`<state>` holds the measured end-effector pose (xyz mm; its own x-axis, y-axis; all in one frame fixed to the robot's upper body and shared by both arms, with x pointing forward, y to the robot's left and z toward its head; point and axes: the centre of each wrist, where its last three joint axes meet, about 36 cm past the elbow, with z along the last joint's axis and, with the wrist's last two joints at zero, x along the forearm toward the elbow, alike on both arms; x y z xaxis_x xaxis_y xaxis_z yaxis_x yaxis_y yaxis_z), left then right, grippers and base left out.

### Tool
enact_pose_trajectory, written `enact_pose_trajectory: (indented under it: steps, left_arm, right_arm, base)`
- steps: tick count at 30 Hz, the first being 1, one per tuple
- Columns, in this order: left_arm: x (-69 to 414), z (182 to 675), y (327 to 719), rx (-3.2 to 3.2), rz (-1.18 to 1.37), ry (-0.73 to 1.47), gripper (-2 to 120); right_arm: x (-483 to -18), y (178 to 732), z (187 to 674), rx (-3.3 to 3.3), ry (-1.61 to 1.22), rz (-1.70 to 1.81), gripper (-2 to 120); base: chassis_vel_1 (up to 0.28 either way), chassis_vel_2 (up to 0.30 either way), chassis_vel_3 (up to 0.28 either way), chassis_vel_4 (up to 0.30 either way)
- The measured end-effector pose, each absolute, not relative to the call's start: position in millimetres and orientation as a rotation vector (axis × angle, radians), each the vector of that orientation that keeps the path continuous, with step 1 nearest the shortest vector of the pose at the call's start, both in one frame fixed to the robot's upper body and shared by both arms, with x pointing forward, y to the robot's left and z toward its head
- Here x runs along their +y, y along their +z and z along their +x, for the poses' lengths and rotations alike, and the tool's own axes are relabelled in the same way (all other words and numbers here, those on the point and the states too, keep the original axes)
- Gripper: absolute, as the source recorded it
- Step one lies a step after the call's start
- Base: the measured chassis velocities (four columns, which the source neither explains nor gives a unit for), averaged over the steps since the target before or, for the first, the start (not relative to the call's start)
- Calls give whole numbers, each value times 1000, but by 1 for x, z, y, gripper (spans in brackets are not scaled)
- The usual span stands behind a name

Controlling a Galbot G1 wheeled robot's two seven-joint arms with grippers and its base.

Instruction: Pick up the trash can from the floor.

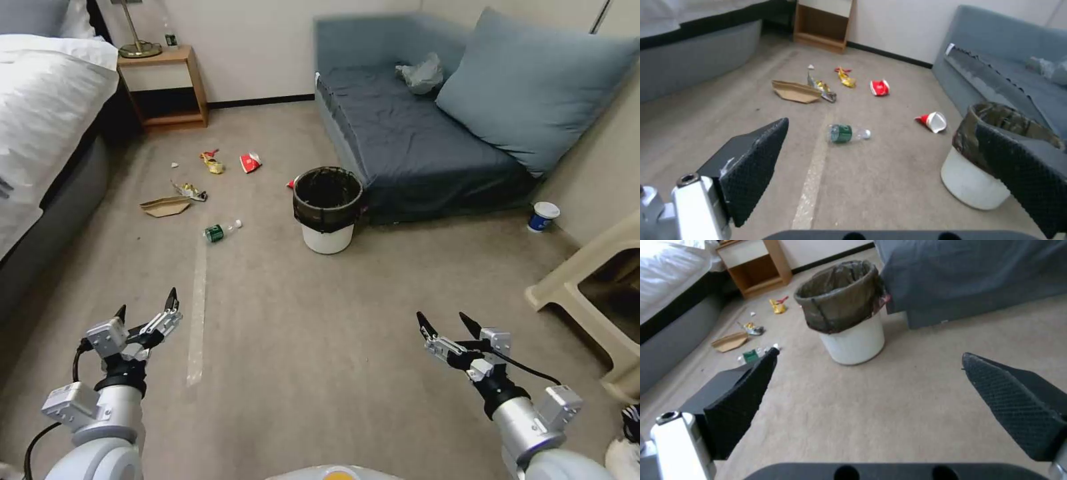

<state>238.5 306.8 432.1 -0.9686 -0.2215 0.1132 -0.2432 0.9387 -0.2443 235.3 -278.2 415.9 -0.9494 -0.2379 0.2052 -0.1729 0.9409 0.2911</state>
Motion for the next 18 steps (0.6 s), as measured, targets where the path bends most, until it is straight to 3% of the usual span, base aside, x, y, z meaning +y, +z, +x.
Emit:
enact_pose_trajectory:
  steps: [18]
  left_arm:
    - [306, 241, 430, -3007, 359, 397, 100]
  right_arm:
    - [-282, 414, 240, -2857, -402, 304, 100]
  base:
    - [-132, 143, 138, -137]
